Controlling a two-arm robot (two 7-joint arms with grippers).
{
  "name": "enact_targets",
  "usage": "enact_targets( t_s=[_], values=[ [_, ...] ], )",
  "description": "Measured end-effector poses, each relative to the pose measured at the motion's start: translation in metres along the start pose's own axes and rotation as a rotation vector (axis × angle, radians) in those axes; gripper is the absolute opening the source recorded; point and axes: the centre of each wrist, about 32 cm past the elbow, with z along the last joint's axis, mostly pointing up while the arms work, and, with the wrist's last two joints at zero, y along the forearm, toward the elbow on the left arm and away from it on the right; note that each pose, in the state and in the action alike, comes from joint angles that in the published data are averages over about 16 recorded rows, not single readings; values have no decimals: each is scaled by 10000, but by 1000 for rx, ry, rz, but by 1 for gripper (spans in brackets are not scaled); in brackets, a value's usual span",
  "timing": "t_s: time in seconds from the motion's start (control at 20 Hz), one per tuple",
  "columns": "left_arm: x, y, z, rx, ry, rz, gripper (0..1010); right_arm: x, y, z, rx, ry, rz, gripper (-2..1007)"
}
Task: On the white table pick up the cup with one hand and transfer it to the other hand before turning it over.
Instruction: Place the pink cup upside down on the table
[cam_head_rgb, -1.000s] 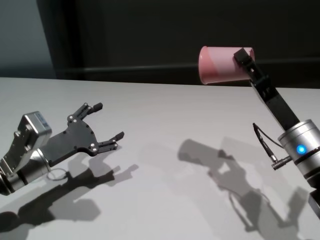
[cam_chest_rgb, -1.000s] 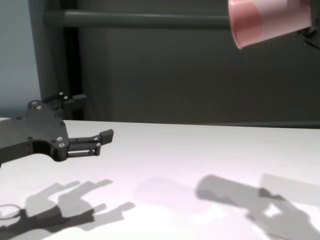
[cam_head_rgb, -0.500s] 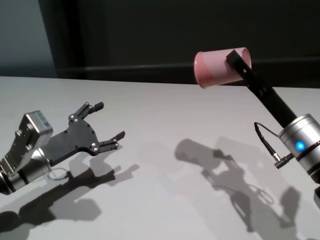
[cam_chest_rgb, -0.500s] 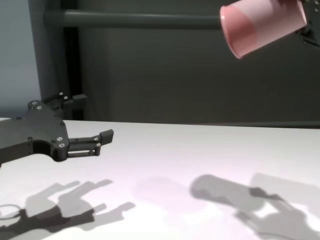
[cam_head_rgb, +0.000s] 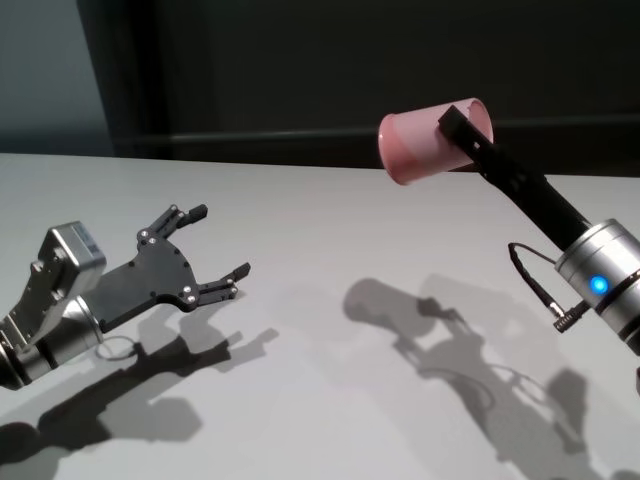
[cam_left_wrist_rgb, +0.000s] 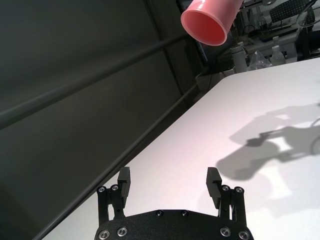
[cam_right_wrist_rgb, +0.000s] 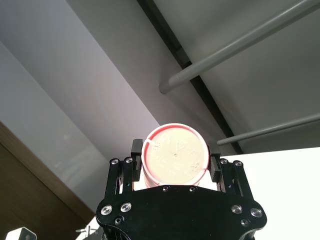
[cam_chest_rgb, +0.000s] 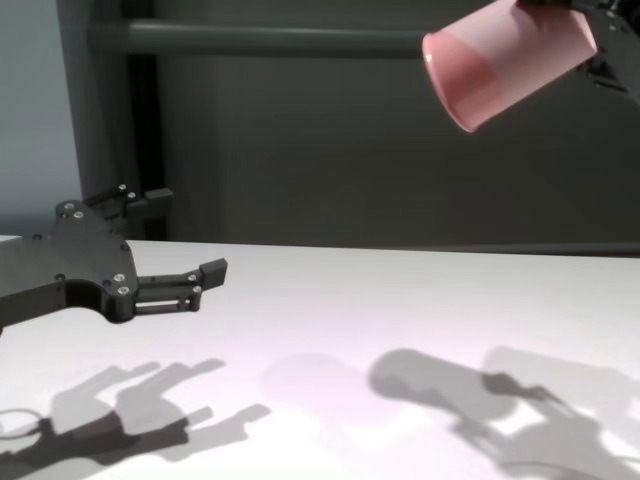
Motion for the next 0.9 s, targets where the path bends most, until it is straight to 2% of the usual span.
enact_targets(
  t_s=[0.55, 0.9],
  values=[
    [0, 0, 0, 0, 0, 0, 1001, 96, 134, 209, -130, -102, 0, 737],
    [0, 0, 0, 0, 0, 0, 1001, 82, 247, 315, -228, -169, 6, 737]
  ],
)
